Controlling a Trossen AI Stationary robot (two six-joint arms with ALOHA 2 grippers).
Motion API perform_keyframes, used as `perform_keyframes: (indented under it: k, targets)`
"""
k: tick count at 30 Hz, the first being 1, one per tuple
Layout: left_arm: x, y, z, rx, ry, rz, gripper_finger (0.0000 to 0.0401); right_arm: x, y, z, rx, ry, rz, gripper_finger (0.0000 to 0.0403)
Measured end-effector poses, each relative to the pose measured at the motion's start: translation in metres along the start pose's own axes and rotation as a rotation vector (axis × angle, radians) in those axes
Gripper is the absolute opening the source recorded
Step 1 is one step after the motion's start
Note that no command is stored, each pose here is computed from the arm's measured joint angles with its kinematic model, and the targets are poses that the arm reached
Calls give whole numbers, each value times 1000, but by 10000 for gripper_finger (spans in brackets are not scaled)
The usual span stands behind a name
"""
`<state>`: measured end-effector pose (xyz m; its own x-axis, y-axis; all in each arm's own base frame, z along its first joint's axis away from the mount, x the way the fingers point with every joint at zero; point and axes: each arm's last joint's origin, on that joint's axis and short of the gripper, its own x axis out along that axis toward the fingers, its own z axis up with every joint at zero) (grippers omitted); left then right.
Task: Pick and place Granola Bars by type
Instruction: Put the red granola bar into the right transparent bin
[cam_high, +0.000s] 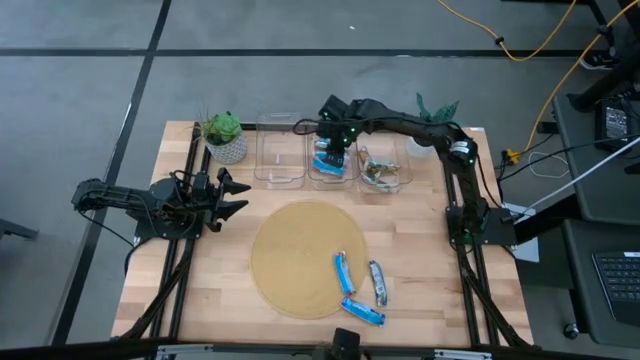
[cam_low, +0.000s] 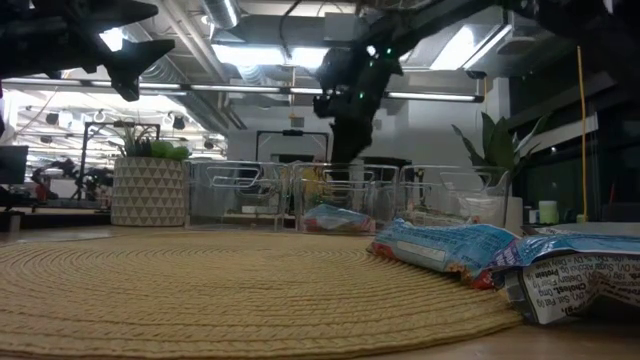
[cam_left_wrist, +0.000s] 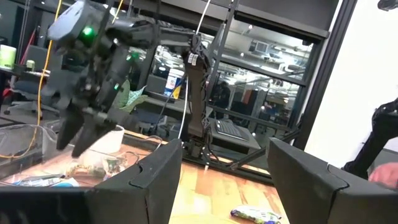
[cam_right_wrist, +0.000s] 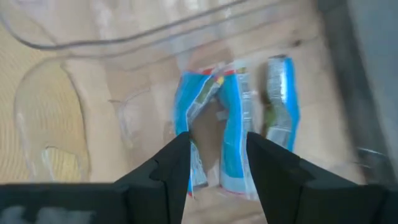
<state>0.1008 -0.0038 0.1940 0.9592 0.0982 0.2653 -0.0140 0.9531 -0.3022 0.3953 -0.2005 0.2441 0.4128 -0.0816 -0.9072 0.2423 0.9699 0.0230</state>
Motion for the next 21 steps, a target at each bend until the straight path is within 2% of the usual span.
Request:
perform_keyframes:
  k: [5,10,21]
  targets:
    - [0,0,0,0,0,0,226,-35,22,6,8,-70,-31,160]
    - [0,0,0,0,0,1,226,-72,57,7,60,-137,-53,160]
    - [0,0,0,0,0,1,226,-137,169,-9,95,-268,16,160]
